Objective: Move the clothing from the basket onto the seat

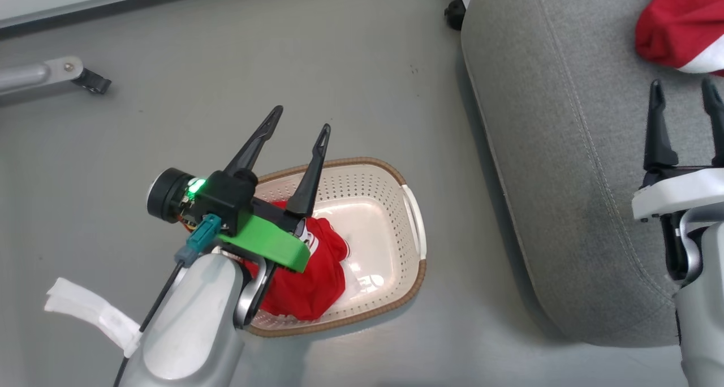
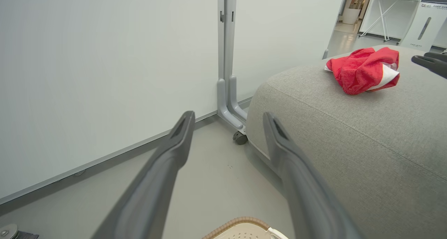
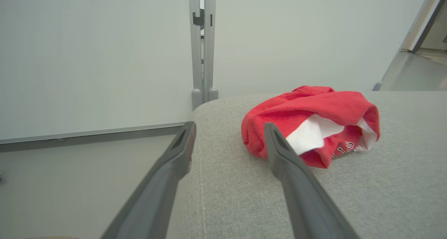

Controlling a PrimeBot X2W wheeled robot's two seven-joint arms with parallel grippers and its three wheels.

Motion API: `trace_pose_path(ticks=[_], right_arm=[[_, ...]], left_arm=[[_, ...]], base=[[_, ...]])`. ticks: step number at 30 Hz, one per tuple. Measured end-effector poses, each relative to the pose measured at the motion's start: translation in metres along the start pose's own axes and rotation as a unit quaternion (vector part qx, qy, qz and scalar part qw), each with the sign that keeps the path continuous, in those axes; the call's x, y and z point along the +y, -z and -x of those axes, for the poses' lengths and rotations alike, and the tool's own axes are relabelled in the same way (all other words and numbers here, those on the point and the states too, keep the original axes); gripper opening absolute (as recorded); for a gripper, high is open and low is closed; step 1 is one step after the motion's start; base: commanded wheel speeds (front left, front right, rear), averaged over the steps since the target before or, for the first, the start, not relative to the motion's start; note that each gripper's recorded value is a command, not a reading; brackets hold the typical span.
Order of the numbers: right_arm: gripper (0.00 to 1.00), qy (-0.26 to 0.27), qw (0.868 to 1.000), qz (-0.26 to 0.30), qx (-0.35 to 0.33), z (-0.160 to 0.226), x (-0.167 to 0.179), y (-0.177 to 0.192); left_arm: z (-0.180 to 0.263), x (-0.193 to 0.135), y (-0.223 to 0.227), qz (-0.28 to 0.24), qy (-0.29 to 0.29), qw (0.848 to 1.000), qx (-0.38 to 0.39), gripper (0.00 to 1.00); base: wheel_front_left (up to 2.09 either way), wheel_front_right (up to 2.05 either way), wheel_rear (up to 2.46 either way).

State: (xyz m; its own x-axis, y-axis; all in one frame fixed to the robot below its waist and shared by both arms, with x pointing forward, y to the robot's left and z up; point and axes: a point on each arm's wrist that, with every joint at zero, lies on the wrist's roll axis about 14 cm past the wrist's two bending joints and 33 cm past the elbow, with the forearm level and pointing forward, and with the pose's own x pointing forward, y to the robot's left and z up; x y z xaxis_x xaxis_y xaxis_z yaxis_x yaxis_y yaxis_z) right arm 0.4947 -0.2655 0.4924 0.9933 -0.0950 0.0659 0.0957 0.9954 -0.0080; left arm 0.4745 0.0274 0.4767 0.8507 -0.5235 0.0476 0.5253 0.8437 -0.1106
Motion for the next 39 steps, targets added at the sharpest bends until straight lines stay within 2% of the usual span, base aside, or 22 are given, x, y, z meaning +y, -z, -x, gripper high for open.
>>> trace_pose_path(ticks=[10, 17, 26, 39], right_arm=[[1.0, -0.091, 0.994, -0.047, -0.038, 0.013, 0.083, -0.028], [1.0, -0.124, 0.988, -0.067, -0.054, 0.026, 0.114, -0.044], [1.0, -0.149, 0.984, -0.072, -0.064, 0.05, 0.133, -0.055], [1.0, -0.15, 0.984, -0.071, -0.061, 0.086, 0.13, -0.057]], left_arm=[[0.052, 0.049, -0.03, -0.009, -0.111, 0.993, -0.027, 1.0], [0.086, 0.067, -0.045, -0.019, -0.162, 0.986, -0.042, 1.0], [0.124, 0.086, -0.063, -0.024, -0.223, 0.972, -0.065, 1.0], [0.157, 0.085, -0.065, -0.024, -0.252, 0.965, -0.07, 1.0]], base=[[0.0, 0.0, 0.0], [0.0, 0.0, 0.0], [0.0, 0.0, 0.0], [0.0, 0.0, 0.0]])
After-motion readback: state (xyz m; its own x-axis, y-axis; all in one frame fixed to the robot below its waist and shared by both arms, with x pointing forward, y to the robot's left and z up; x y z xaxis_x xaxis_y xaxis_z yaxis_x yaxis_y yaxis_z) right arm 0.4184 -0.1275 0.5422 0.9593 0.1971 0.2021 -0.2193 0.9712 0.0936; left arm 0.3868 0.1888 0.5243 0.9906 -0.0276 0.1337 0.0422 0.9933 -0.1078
